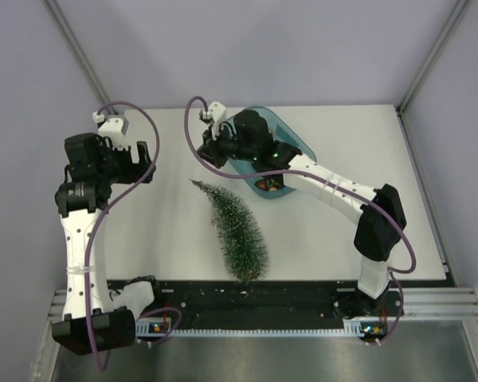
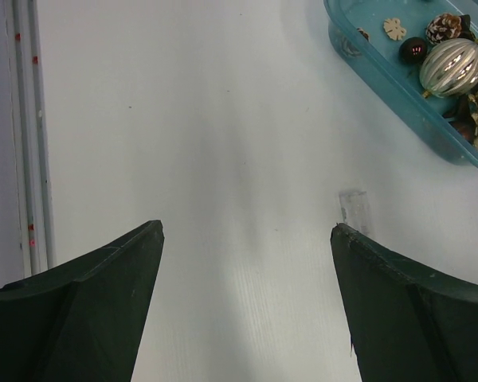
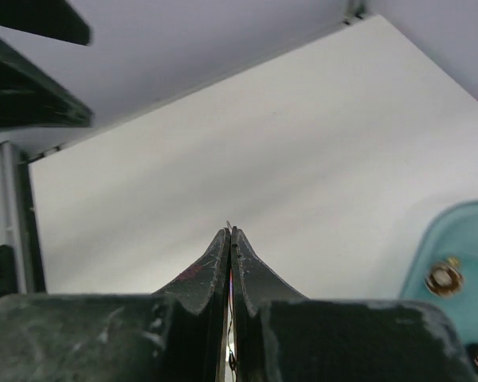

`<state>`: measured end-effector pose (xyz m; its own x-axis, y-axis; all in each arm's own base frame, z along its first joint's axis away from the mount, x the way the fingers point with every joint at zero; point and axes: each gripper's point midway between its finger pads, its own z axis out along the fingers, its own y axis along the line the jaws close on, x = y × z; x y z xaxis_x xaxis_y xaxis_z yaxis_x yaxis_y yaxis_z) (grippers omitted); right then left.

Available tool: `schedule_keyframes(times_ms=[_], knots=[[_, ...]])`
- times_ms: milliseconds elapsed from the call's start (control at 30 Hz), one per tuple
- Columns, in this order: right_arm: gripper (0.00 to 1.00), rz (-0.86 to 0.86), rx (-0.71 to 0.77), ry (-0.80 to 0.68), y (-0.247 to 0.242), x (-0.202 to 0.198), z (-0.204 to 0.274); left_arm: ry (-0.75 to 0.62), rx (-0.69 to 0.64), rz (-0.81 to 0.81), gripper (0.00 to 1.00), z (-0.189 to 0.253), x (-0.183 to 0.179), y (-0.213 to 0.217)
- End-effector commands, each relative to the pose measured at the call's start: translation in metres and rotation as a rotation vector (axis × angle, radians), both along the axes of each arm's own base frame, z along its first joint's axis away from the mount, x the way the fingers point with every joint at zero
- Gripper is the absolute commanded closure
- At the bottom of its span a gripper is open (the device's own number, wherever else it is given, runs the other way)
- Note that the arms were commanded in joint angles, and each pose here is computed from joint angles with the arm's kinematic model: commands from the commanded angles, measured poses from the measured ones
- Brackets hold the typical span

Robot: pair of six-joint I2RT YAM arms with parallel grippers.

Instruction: Decorate the small christmas tree

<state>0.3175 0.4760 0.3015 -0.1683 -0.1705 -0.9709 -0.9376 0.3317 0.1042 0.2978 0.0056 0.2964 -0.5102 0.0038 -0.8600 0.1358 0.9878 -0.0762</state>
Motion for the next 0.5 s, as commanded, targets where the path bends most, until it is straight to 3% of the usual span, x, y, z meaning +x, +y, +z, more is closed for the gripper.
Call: schedule_keyframes(times_ms=[0,167,467], knots=[[1.00,-0.333,0.103,-0.109,-0.047,0.043,0.038,-0.099,0.005,-0.053,0.09,0.024,-0.002,-0.008],[1.00,-0.572,0.092,-0.117,-0.107,0.064,0.025,-0.167,-0.020,-0.177,0.11,0.037,-0.012,-0.030],[1.00,-0.764,0.118,-0.157,-0.192,0.040,0.031,-0.274,-0.123,-0.432,0.15,0.073,-0.037,-0.076]])
